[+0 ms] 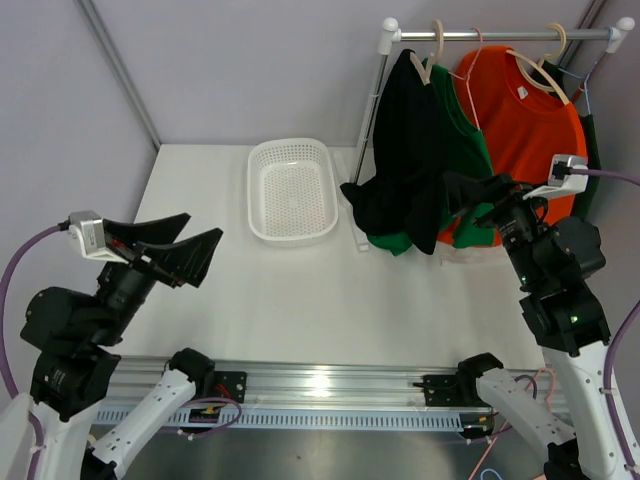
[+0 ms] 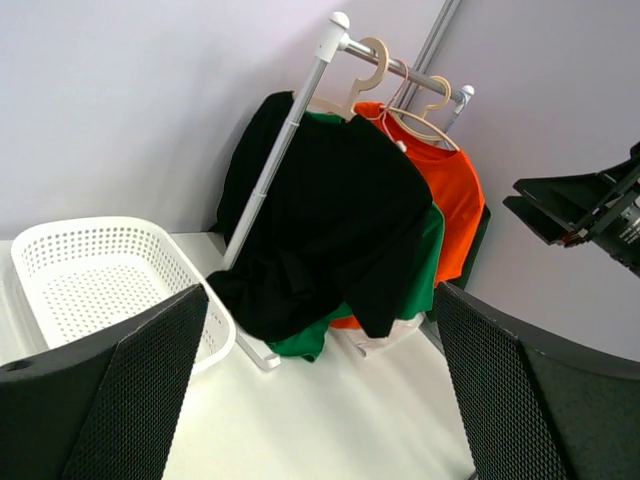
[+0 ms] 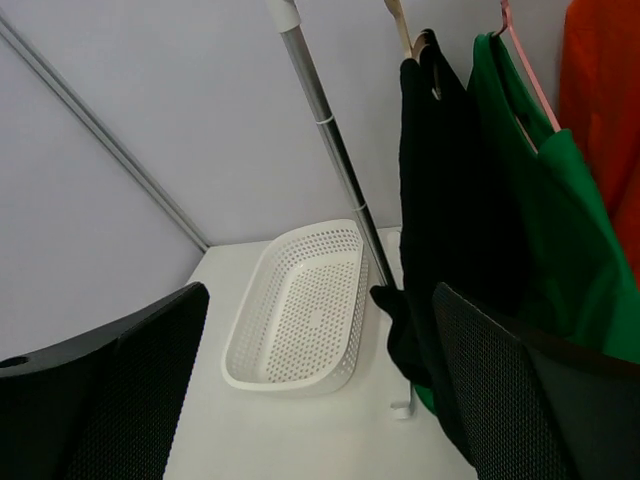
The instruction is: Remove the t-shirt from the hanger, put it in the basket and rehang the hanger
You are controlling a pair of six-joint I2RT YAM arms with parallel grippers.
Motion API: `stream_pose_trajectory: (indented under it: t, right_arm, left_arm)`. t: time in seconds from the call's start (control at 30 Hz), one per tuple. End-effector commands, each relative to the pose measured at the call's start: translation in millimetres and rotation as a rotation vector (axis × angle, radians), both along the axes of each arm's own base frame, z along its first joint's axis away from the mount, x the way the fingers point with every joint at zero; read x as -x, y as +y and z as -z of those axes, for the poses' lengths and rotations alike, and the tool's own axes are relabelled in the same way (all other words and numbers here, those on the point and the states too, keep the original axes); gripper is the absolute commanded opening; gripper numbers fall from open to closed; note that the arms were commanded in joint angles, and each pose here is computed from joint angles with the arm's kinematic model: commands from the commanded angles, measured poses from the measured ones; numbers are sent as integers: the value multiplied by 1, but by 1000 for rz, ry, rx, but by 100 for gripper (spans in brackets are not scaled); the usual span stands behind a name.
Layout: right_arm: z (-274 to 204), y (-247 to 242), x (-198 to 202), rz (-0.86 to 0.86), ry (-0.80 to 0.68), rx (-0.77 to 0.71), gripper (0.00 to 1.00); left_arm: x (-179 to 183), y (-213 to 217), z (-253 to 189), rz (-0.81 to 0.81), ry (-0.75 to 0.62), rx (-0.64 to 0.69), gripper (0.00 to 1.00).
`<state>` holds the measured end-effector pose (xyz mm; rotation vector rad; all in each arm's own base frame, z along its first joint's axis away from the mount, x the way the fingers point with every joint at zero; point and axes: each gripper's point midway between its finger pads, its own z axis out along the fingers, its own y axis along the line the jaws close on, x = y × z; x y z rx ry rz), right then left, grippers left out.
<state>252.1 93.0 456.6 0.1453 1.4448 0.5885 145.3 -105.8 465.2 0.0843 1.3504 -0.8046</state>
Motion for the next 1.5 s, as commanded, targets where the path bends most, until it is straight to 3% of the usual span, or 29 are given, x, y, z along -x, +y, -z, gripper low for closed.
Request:
stream_pose_trajectory:
  t: [0.0,0.2,0.3,0.33,0.43,0.63,0.8,1.2,1.37,1.47]
  right_arm:
    - [-6,-1,-4,13,-12,47,99]
    - [-19,6,-26,8,-39,154,99]
    - [-25,8,-65,65,7,192,99]
    - [-47,8,-71,76,-25,193,99]
    - [-37,20,-120,92,33,263,94]
    - [-38,29,-194,165,65,312,94]
    - [-33,21,-238,278,84,337,87]
    - [-38,19,-275,337,47,357,77]
    - [-32,11,-287,310,56,310,63]
    - [-30,9,-290,299,61,294,63]
  left_arm:
    - [-6,-6,-1,12,5,-41,99]
    - [-34,-5,-18,-57,49,-97,99]
    - [-65,-35,-9,22,80,-171,100]
    - [-84,-48,3,42,130,-197,99]
    - [-108,-63,11,58,191,-215,100]
    - [-127,-74,8,39,170,-233,100]
    - [-129,-68,3,-5,137,-246,100]
    - [-130,-61,11,-39,111,-276,100]
    - [-129,-62,10,-29,100,-284,100]
    - [-131,-62,11,-36,105,-285,100]
